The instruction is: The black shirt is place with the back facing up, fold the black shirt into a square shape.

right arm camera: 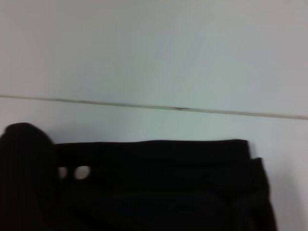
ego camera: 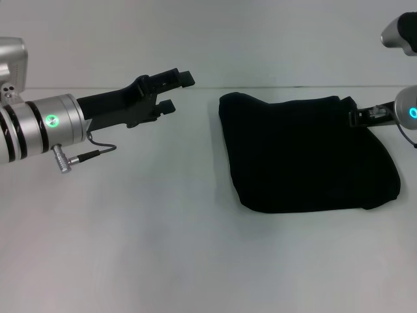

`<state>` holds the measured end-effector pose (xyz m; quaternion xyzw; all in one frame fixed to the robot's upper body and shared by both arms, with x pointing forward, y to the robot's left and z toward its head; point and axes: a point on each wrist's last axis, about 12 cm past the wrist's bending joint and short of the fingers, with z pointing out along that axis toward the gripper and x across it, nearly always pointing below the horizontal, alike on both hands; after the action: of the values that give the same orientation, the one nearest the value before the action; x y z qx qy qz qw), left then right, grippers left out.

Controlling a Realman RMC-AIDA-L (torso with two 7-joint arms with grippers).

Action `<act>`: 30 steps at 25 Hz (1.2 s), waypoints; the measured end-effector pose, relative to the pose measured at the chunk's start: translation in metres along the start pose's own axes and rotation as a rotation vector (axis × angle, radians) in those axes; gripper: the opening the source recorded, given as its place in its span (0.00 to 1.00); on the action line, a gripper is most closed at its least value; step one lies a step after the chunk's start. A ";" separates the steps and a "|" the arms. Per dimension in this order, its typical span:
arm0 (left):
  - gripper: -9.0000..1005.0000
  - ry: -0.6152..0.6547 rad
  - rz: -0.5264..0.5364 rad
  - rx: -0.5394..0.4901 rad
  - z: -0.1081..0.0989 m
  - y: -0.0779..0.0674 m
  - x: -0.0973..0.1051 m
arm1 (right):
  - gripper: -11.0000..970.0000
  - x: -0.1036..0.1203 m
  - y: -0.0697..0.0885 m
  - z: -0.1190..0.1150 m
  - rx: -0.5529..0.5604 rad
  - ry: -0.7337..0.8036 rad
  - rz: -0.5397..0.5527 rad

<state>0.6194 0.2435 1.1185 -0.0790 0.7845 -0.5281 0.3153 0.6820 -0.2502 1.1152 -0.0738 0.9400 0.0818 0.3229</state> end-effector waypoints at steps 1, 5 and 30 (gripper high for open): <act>0.89 0.000 -0.001 0.000 0.000 0.000 0.000 | 0.07 0.001 -0.002 0.001 0.006 -0.003 0.008; 0.89 0.002 -0.004 0.000 0.001 0.000 0.001 | 0.19 0.000 -0.011 -0.001 0.012 -0.033 0.064; 0.89 -0.017 -0.011 0.005 -0.001 0.001 -0.001 | 0.34 -0.009 -0.021 -0.005 -0.004 -0.090 0.177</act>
<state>0.6195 0.2449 1.1183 -0.0871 0.7802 -0.5310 0.3190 0.6905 -0.2710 1.1224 0.0125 0.9272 0.1150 0.3562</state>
